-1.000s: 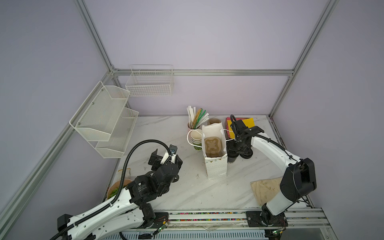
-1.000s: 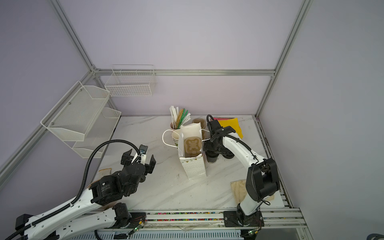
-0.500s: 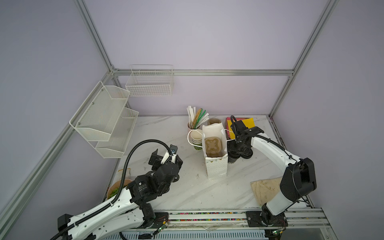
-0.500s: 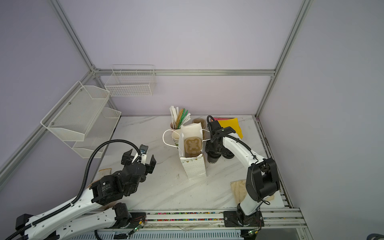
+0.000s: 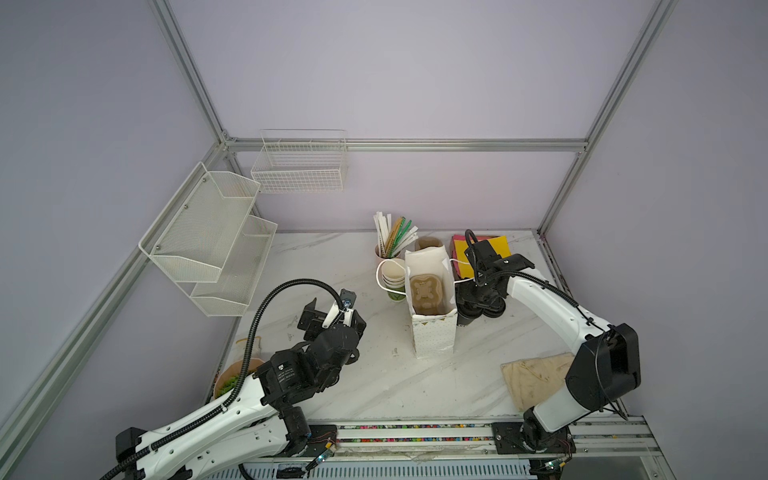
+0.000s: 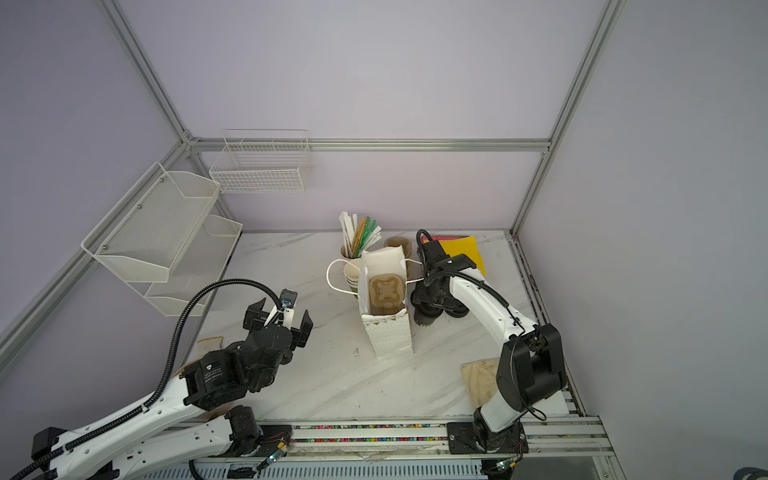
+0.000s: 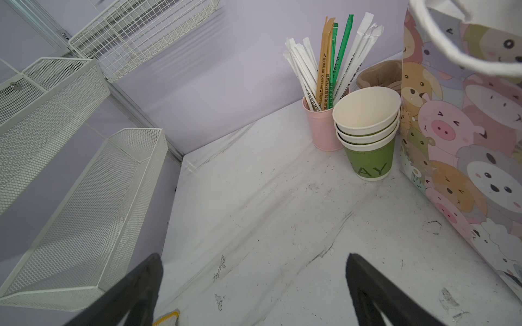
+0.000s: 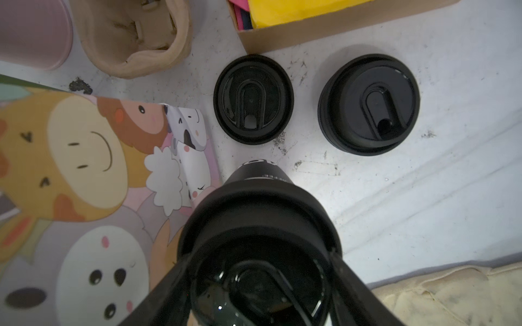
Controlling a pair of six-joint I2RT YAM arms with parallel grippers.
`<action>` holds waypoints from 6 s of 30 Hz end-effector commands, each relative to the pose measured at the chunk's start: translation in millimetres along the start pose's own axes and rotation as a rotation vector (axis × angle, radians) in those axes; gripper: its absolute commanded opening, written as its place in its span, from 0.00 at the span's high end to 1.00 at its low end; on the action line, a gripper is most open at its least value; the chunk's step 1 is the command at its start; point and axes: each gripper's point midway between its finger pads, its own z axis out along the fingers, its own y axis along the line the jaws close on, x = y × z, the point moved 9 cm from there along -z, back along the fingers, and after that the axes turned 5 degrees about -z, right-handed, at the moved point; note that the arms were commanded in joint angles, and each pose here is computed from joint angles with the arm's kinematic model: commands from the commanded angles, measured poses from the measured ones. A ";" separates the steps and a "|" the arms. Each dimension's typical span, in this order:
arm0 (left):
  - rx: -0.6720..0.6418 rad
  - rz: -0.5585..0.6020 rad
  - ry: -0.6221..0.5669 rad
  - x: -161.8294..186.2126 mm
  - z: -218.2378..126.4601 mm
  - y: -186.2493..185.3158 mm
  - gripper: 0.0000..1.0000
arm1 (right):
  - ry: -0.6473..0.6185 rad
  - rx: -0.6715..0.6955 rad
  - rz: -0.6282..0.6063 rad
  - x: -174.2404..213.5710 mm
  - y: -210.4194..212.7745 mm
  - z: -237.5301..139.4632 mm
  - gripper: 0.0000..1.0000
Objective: Pack the takeout coffee
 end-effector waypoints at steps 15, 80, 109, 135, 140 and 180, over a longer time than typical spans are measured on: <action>0.013 0.010 0.002 4.7 3.1 -3.2 0.00 | 0.031 0.080 0.016 32.8 -28.0 -18.8 0.30; 0.030 0.011 0.014 6.0 2.7 -3.4 0.00 | 0.202 0.160 0.030 84.5 -70.7 -11.5 0.22; 0.033 0.013 0.022 7.3 3.2 -4.0 0.00 | 0.199 0.093 0.029 71.7 -60.6 -42.9 0.11; 0.033 0.013 0.024 8.1 3.2 -4.2 0.00 | 0.255 0.103 0.007 76.3 -60.9 -26.3 0.11; 0.034 0.018 0.027 8.4 3.9 -5.2 0.00 | 0.250 0.080 0.015 78.3 -59.6 -24.8 0.12; 0.038 0.029 0.037 9.5 5.3 -7.6 0.00 | 0.192 0.029 -0.010 89.0 -49.2 -30.8 0.19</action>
